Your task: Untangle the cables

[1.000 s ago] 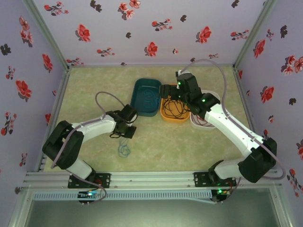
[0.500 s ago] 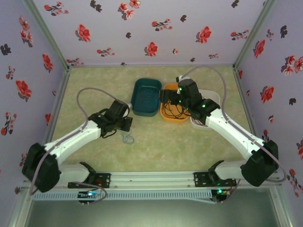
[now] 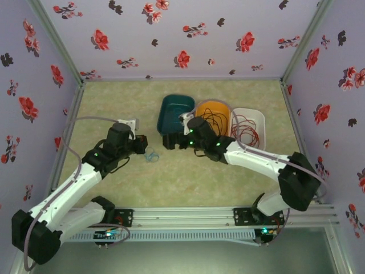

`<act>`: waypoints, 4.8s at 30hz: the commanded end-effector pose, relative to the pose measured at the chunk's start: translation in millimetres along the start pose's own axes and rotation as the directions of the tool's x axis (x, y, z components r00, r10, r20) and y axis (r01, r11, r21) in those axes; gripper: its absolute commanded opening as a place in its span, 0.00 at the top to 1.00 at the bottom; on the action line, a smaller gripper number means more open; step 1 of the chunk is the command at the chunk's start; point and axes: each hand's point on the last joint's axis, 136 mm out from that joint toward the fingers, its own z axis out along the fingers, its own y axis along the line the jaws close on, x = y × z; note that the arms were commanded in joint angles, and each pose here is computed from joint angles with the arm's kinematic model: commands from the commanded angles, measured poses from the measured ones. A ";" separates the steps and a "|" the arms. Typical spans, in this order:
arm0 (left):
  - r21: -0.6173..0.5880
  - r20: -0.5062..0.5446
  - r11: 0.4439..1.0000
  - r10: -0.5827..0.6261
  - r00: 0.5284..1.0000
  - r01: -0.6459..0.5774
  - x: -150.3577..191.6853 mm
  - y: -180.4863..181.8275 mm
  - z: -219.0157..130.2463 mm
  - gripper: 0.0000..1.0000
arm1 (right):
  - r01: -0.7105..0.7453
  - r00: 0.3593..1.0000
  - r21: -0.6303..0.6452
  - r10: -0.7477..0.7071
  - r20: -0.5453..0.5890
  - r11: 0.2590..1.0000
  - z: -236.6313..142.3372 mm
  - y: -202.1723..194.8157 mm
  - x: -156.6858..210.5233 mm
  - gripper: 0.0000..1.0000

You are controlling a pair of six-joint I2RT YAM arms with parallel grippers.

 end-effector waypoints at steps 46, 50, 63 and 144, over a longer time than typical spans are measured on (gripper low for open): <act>0.376 0.371 0.881 0.140 0.918 -0.286 -79.5 -95.5 -154.7 1.00 | -0.136 0.985 0.345 0.164 -0.055 0.929 62.9 -76.8 43.6 0.62; 0.338 0.413 0.889 0.154 0.897 -0.309 -90.7 -94.4 -163.0 1.00 | -0.144 0.985 0.300 0.164 -0.044 0.943 55.8 -70.6 39.7 0.60; 0.169 0.566 0.910 0.224 0.793 -0.378 -150.8 -98.4 -197.8 1.00 | -0.124 0.990 0.371 0.141 -0.021 0.920 18.1 -87.2 41.0 0.65; 0.181 0.304 0.941 0.224 0.926 -0.287 -234.8 -108.1 92.2 1.00 | -0.140 0.922 0.662 -0.147 0.359 0.736 -239.4 -119.7 -35.1 0.01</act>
